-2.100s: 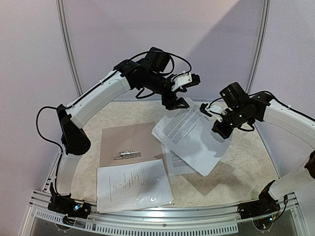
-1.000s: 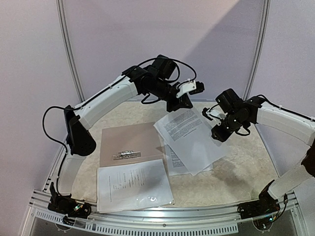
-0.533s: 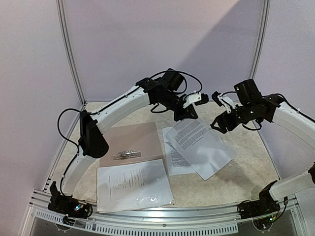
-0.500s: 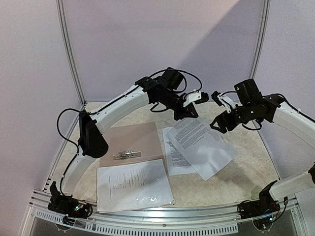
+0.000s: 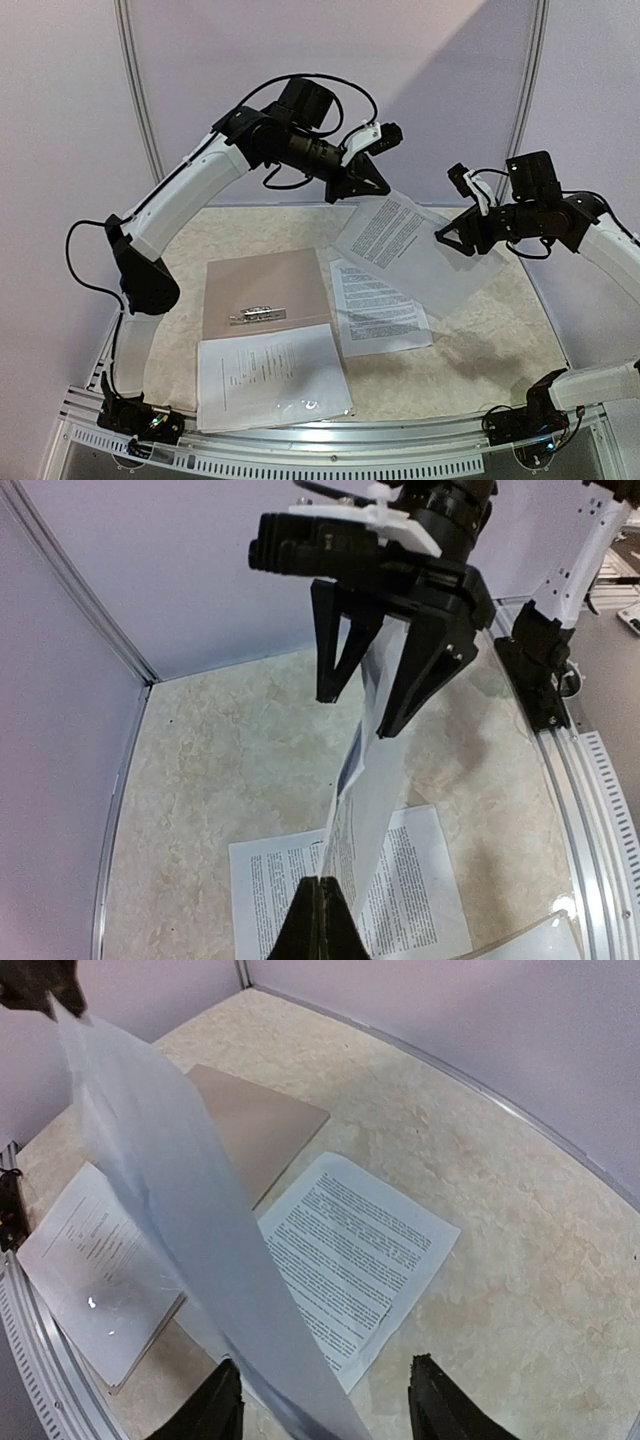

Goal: Put the files into the folder
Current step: Pass from the left arm to the right

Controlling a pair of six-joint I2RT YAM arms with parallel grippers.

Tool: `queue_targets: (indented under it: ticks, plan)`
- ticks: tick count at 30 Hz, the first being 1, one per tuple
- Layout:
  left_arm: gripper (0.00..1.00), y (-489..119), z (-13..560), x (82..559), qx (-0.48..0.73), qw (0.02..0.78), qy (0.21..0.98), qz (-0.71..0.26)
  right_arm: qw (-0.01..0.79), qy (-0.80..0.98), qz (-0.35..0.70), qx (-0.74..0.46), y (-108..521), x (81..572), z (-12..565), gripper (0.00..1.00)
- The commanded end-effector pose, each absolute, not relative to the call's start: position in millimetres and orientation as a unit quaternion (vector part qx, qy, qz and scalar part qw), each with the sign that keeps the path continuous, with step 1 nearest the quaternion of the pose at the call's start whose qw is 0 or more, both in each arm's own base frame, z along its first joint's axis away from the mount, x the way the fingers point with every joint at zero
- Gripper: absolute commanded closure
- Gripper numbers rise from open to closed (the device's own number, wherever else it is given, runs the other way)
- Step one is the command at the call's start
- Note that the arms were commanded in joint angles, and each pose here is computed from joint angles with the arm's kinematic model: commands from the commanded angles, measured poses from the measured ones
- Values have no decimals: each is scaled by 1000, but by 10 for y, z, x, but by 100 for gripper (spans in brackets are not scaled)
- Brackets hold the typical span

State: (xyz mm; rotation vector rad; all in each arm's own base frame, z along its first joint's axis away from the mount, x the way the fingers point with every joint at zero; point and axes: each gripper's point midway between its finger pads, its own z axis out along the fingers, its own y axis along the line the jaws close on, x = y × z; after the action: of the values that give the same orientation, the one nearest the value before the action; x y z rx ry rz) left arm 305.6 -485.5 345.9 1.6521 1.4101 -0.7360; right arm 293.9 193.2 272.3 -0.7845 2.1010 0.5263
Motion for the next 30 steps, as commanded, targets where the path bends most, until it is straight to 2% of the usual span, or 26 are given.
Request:
queue_targets:
  ticks: [1,10,16,30]
  plan:
    - [100,-4832,3258,3053,658,382,577,-296,427,799,258,-335,2067,2811,2958,49]
    - [100,-4924,3127,3053,658,375,584,-292,455,743,310,-381,2425,2869,3174,57]
    - [100,-4959,3094,3062,661,377,582,-288,428,735,317,-420,2662,2861,3061,61]
    - [100,-4964,2982,3125,662,373,591,-273,431,720,313,-444,2787,2644,3040,69]
